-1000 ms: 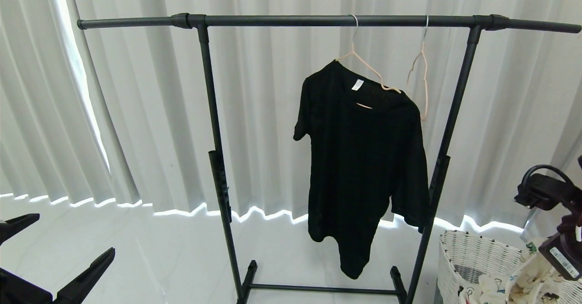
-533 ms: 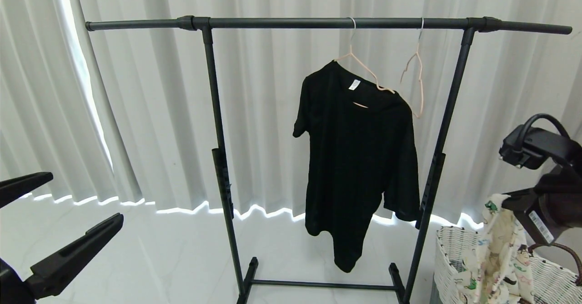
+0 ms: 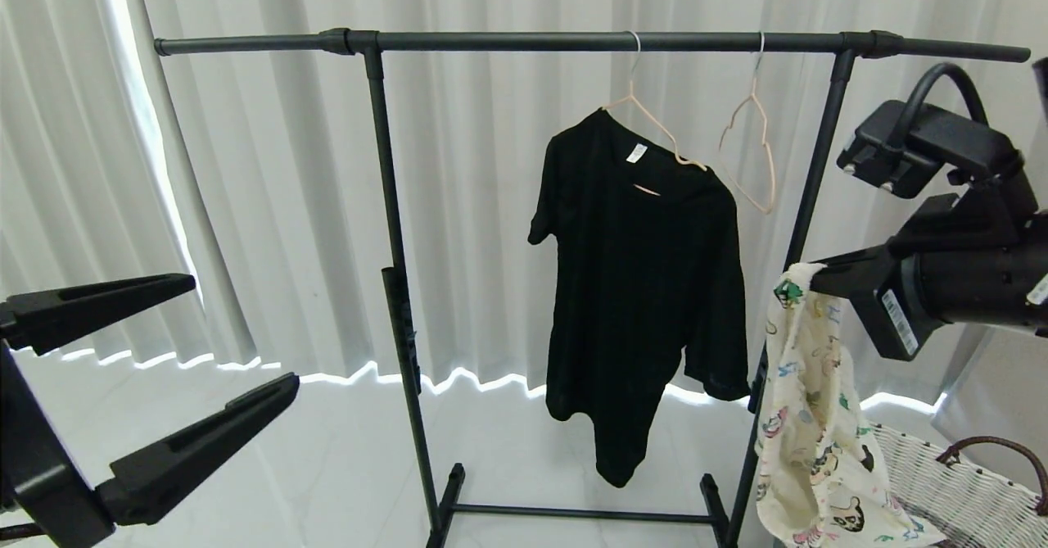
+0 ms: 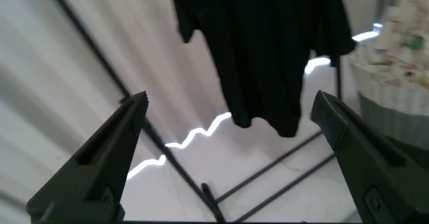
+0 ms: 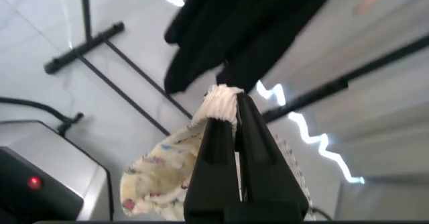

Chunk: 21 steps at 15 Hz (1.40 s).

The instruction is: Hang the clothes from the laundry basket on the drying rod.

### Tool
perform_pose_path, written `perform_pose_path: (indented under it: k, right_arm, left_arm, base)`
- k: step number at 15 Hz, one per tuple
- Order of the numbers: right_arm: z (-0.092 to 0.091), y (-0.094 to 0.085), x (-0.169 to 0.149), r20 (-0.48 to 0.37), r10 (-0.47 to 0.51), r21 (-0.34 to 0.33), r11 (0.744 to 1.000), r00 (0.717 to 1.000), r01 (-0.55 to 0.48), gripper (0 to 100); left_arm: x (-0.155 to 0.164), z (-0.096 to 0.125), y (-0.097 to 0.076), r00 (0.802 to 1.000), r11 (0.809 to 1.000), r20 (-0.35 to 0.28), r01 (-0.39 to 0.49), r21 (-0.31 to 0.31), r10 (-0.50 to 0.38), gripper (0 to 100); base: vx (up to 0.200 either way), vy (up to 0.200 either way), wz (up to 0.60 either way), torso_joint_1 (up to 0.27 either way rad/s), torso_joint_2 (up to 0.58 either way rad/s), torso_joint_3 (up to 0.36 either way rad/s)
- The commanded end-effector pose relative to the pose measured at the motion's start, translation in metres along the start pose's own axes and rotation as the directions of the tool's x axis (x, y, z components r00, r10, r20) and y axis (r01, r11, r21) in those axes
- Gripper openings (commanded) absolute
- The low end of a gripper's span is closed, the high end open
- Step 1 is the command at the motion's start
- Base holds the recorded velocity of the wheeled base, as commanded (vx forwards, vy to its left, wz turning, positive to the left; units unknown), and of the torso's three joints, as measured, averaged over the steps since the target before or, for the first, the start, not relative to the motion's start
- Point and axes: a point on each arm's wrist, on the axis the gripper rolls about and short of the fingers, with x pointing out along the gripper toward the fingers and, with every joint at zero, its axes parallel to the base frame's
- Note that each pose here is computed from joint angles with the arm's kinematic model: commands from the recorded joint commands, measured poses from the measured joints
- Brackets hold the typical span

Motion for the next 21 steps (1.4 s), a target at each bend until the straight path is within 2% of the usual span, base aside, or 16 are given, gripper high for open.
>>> perform_pose_path:
  k: [1, 4, 5, 7, 8, 10, 16, 21]
  right_arm:
    - [0.015, 0.008, 0.012, 0.018, 0.030, -0.008, 1.000, 0.999, -0.030, 0]
    - [0.039, 0.019, 0.023, 0.068, 0.064, 0.008, 0.998, 0.996, -0.065, 0]
    - [0.048, 0.022, 0.026, 0.090, 0.074, 0.013, 0.997, 0.993, -0.075, 0]
    - [0.060, 0.029, 0.034, 0.120, 0.089, 0.009, 0.996, 0.989, -0.090, 0]
    - [0.070, 0.036, 0.040, 0.142, 0.104, 0.002, 0.994, 0.984, -0.105, 0]
    - [0.086, 0.047, 0.049, 0.174, 0.129, 0.006, 0.991, 0.976, -0.132, 0]
    - [0.118, 0.078, 0.058, 0.260, 0.192, -0.015, 0.981, 0.946, -0.195, 0]
    - [0.125, 0.079, 0.054, 0.290, 0.194, -0.013, 0.980, 0.937, -0.199, 0]
  left_arm:
    - [0.013, -0.006, -0.007, 0.997, 0.998, -0.044, 0.062, 0.004, -0.061, 100]
    - [0.019, -0.003, -0.007, 0.996, 0.997, -0.050, 0.073, -0.025, -0.074, 100]
    - [0.020, 0.001, -0.006, 0.995, 0.992, -0.031, 0.094, -0.081, -0.097, 100]
    - [0.019, 0.014, -0.010, 0.987, 0.967, 0.024, 0.158, -0.199, -0.156, 100]
    - [0.019, 0.025, -0.013, 0.980, 0.939, 0.061, 0.197, -0.282, -0.187, 100]
    - [0.029, 0.035, -0.014, 0.977, 0.911, 0.068, 0.214, -0.352, -0.203, 100]
    - [0.082, 0.044, -0.022, 0.971, 0.905, -0.021, 0.215, -0.366, -0.239, 100]
    - [0.115, 0.044, -0.028, 0.975, 0.918, -0.091, 0.155, -0.366, -0.201, 100]
  base:
    - [0.000, 0.000, 0.00, 0.000, 0.00, 0.000]
    - [0.000, 0.000, 0.00, 0.000, 0.00, 0.000]
    - [0.000, 0.000, 0.00, 0.000, 0.00, 0.000]
    - [0.000, 0.000, 0.00, 0.000, 0.00, 0.000]
    - [0.000, 0.000, 0.00, 0.000, 0.00, 0.000]
    - [0.000, 0.000, 0.00, 0.000, 0.00, 0.000]
    - [0.000, 0.000, 0.00, 0.000, 0.00, 0.000]
    - [0.000, 0.000, 0.00, 0.000, 0.00, 0.000]
